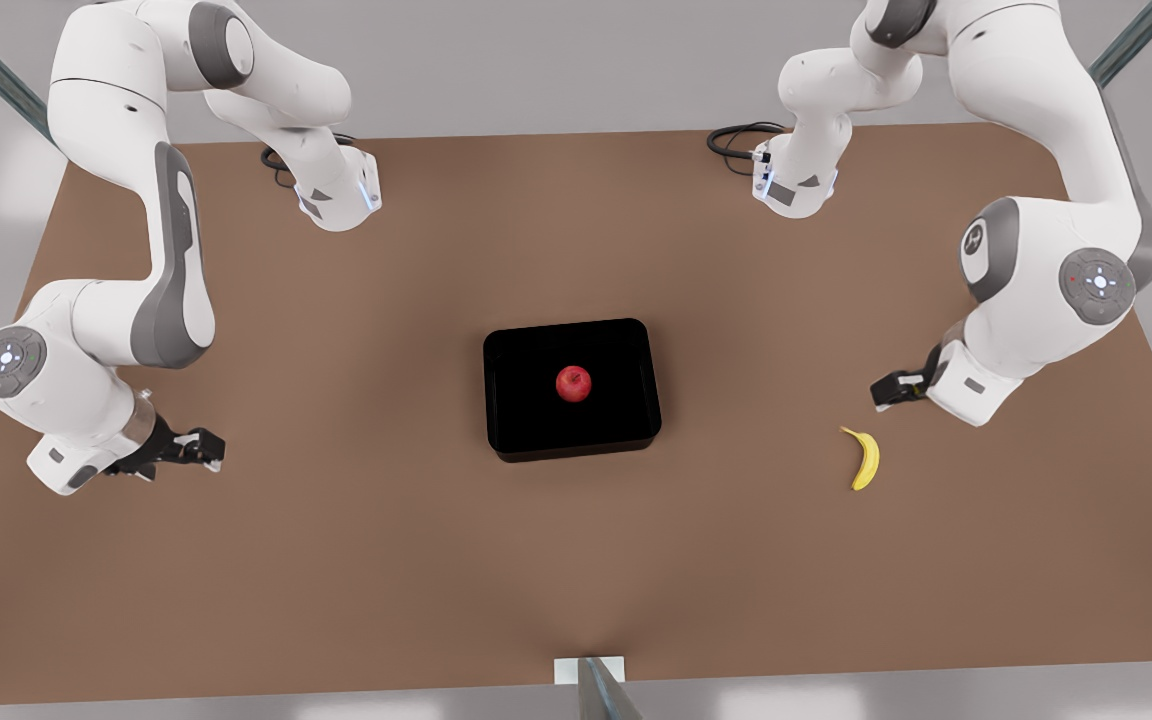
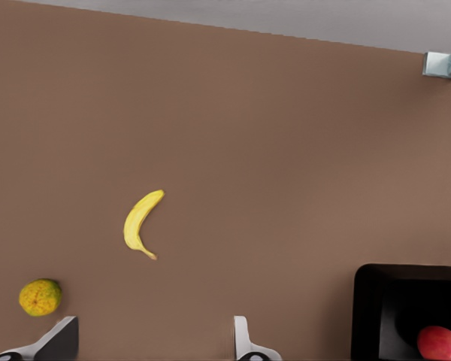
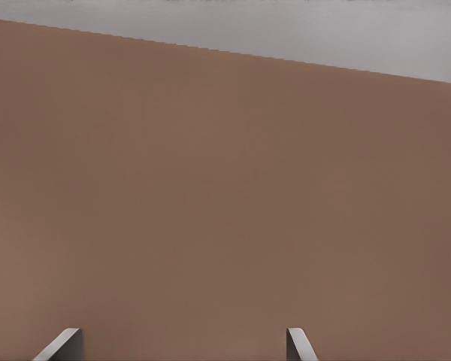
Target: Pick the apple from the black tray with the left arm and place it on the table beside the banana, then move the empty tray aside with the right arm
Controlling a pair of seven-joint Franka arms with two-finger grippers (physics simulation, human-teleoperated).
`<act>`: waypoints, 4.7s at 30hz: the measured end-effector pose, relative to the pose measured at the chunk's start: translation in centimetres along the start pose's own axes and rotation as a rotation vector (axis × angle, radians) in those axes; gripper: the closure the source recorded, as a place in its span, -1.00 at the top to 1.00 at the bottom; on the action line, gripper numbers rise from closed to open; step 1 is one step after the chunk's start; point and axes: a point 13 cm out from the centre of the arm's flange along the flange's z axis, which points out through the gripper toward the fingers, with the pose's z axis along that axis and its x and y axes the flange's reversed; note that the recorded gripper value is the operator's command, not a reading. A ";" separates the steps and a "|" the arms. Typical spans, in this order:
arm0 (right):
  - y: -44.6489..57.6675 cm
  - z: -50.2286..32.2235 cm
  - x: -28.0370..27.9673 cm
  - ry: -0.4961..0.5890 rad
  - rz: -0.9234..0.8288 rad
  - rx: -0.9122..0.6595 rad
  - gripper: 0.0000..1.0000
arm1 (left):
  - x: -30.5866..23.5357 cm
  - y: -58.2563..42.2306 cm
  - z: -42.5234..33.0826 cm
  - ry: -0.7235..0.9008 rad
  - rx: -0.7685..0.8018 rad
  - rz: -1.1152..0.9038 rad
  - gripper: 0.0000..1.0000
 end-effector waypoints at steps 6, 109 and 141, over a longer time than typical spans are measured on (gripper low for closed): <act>-0.2 13.0 -1.8 0.097 -0.022 -0.023 1.00 | 5.2 -22.0 6.8 -0.009 -0.068 0.288 1.00; 42.4 18.8 11.0 0.522 0.193 -0.112 1.00 | -1.0 -0.3 -0.5 -0.095 -0.082 0.013 1.00; 41.7 18.6 9.9 0.492 0.147 -0.180 -0.71 | 1.4 0.5 0.9 0.022 -0.135 0.240 1.00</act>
